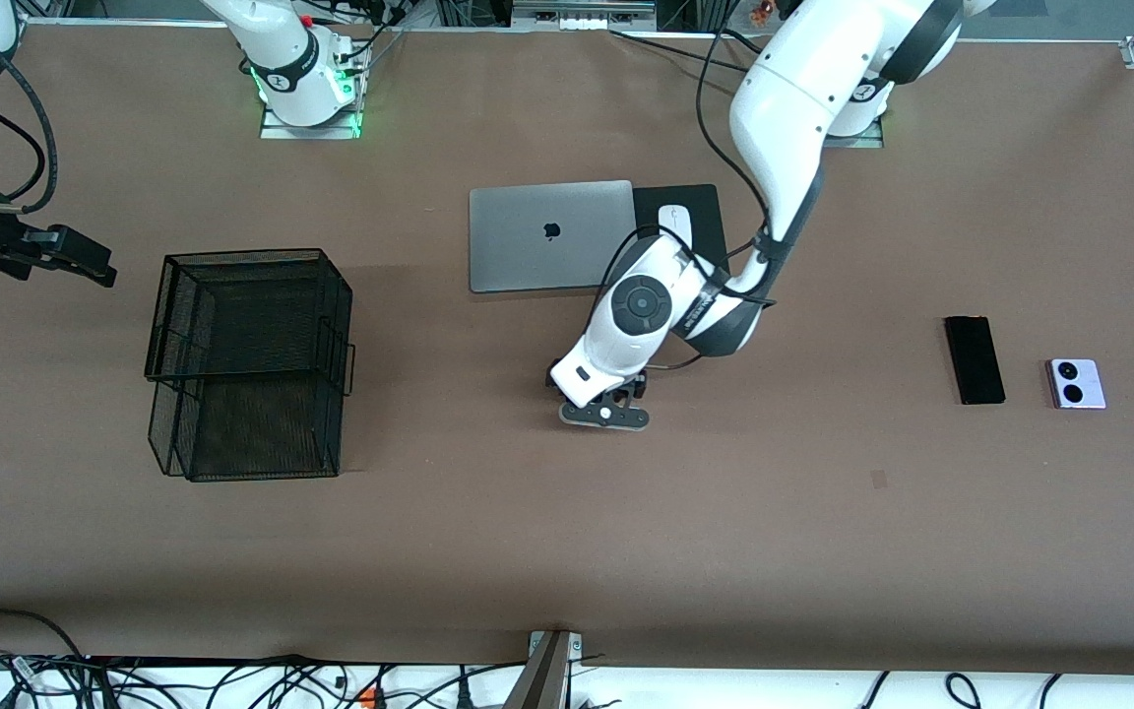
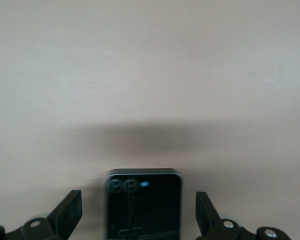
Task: Place phones with both arms
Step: 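Carry the flip phone with the left gripper and set it beside the laptop, then reach the right gripper to the flip phone while the left gripper reaches the tall phone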
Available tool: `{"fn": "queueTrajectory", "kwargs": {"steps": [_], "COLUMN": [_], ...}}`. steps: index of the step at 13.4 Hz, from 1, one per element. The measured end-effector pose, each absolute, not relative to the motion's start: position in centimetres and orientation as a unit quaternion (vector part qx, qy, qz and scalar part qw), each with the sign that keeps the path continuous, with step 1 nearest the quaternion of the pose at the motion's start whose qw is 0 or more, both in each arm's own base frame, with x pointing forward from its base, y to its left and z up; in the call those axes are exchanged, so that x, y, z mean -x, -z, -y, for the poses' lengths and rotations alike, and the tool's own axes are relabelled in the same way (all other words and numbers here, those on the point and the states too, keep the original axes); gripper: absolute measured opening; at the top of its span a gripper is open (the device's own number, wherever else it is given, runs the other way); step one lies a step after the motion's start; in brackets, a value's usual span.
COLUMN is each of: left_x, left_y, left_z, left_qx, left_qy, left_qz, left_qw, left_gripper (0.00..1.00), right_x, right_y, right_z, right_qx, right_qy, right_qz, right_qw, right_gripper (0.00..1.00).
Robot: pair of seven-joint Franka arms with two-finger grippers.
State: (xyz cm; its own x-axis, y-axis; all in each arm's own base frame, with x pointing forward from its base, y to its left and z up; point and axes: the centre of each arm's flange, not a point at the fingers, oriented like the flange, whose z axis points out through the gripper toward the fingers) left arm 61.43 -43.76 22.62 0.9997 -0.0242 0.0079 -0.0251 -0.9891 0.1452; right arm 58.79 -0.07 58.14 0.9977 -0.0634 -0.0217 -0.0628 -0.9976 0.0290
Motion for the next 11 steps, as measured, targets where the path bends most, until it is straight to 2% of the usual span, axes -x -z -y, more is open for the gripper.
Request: {"fn": "queueTrajectory", "kwargs": {"steps": [6, 11], "left_x": [-65.9, -67.9], "left_y": [-37.2, -44.1], "left_z": [29.1, 16.7], "left_qx": [-0.999, -0.997], "left_qy": [0.034, 0.021], "left_qz": [-0.022, -0.005], "left_qw": [-0.016, -0.074], "left_gripper": [1.00, 1.00], "right_x": [-60.2, -59.1], "right_y": [-55.8, -52.0], "right_z": [-6.3, -23.2], "right_qx": [-0.999, -0.996], "right_qy": [0.003, -0.023], "right_qz": [0.048, 0.082], "right_qw": [0.010, 0.002], "right_gripper": [1.00, 1.00]}}
